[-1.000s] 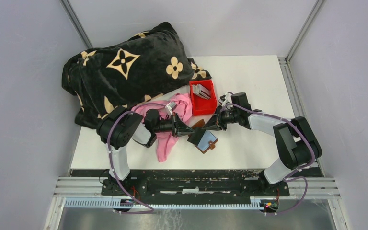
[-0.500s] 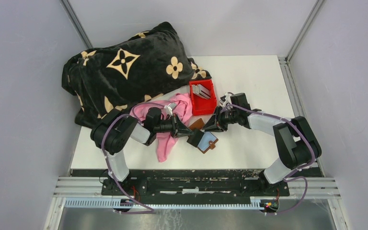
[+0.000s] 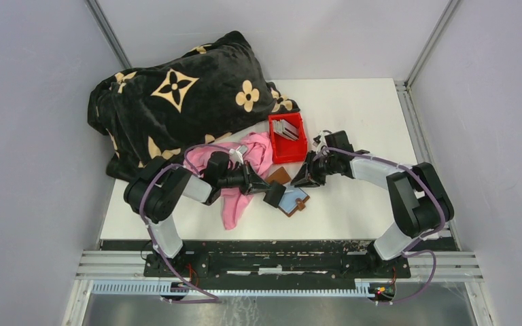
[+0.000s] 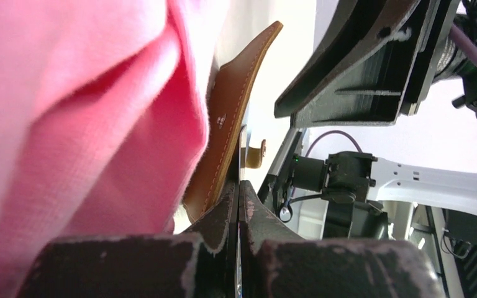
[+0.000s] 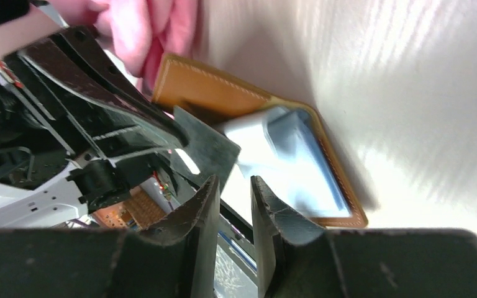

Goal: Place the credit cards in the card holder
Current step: Pick up the credit card from the storage box, then insert the credit card into the card holder.

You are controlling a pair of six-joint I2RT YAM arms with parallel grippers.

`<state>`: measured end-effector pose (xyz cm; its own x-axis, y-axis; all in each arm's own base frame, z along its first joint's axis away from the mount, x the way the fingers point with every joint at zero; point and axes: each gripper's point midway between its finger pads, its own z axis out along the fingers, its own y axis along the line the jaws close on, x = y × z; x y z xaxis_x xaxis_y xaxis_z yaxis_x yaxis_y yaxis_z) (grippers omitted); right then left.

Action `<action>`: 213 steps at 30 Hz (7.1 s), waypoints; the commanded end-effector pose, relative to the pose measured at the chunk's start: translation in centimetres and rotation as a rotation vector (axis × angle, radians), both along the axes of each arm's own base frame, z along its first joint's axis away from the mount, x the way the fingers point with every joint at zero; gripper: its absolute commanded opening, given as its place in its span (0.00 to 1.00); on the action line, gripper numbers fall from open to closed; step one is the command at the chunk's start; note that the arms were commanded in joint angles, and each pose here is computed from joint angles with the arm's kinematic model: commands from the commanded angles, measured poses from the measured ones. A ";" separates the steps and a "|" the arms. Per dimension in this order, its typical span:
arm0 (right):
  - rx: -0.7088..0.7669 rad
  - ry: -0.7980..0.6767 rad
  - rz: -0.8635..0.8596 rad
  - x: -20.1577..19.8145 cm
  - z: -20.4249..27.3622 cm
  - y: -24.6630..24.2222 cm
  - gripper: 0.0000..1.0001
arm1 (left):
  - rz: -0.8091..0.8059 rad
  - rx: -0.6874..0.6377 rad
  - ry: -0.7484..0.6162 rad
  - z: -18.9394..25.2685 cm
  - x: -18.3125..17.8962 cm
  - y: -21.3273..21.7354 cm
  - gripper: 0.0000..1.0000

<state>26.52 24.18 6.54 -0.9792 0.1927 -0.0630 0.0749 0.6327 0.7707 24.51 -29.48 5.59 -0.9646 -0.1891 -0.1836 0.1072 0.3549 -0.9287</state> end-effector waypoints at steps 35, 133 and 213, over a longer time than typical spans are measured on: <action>-0.347 -0.166 0.134 0.5 -3.5 3.1 0.04 | 0.079 0.007 -0.210 5.4 3.3 0.0 0.03; -0.593 -0.303 0.282 -8.2 3.3 0.1 0.14 | -0.103 0.499 -0.165 -4.6 3.2 -0.9 0.03; -0.875 -0.077 0.305 -6.2 -7.5 -7.3 0.12 | -0.067 0.048 -0.136 -0.2 1.4 -4.3 0.03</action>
